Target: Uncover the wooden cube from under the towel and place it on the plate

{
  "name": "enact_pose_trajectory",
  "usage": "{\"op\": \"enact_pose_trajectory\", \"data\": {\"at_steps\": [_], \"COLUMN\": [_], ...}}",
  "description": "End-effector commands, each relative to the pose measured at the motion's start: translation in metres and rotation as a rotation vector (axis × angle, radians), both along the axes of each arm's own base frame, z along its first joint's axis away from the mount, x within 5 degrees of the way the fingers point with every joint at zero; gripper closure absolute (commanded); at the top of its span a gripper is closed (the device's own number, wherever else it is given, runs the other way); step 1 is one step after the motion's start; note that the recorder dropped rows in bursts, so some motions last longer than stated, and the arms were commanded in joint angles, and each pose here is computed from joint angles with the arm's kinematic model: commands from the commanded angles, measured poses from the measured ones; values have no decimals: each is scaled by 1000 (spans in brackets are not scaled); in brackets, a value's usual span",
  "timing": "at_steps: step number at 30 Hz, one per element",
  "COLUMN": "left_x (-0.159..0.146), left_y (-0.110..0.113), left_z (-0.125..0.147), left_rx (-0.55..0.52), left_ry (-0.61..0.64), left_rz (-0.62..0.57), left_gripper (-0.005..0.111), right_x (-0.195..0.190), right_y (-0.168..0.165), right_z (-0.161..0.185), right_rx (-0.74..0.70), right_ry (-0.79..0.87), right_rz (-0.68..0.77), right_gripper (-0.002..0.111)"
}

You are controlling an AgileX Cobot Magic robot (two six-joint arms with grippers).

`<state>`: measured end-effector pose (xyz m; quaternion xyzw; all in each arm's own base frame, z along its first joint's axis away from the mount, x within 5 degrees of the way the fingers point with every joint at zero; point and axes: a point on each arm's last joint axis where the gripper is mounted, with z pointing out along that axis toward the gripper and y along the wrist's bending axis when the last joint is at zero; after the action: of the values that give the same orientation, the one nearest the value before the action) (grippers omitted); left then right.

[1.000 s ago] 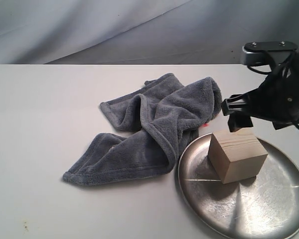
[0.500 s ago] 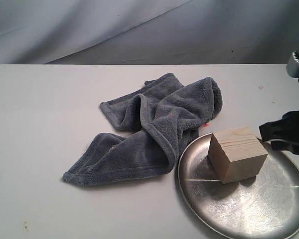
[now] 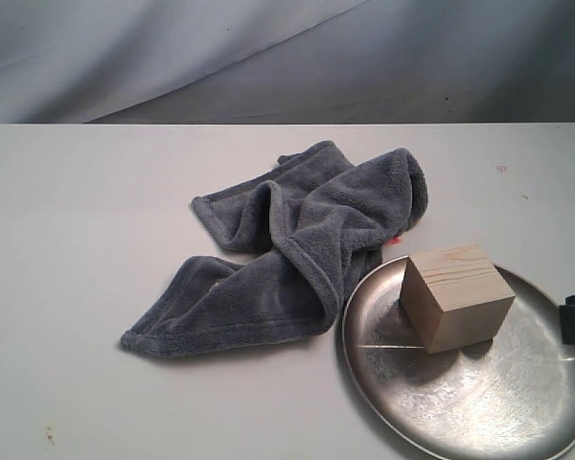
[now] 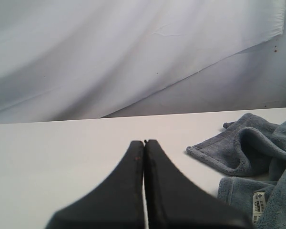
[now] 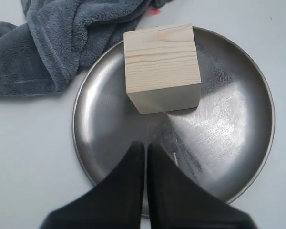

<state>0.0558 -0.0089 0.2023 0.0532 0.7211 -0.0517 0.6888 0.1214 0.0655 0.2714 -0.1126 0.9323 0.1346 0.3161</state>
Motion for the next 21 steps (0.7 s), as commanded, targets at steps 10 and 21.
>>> {"op": "enact_pose_trajectory", "data": {"at_steps": [10, 21], "left_x": [0, 0], "left_y": [0, 0], "left_z": [-1, -1], "left_rx": [-4, -4], "left_ry": [-1, -1], "left_rz": [-5, -5], "left_gripper": [107, 107], "right_x": [-27, -44], "right_y": [-19, -38], "right_z": [-30, -65], "right_rx": [181, 323], "right_ry": [-212, -440], "right_rz": [-124, -251], "right_gripper": [108, 108]}}
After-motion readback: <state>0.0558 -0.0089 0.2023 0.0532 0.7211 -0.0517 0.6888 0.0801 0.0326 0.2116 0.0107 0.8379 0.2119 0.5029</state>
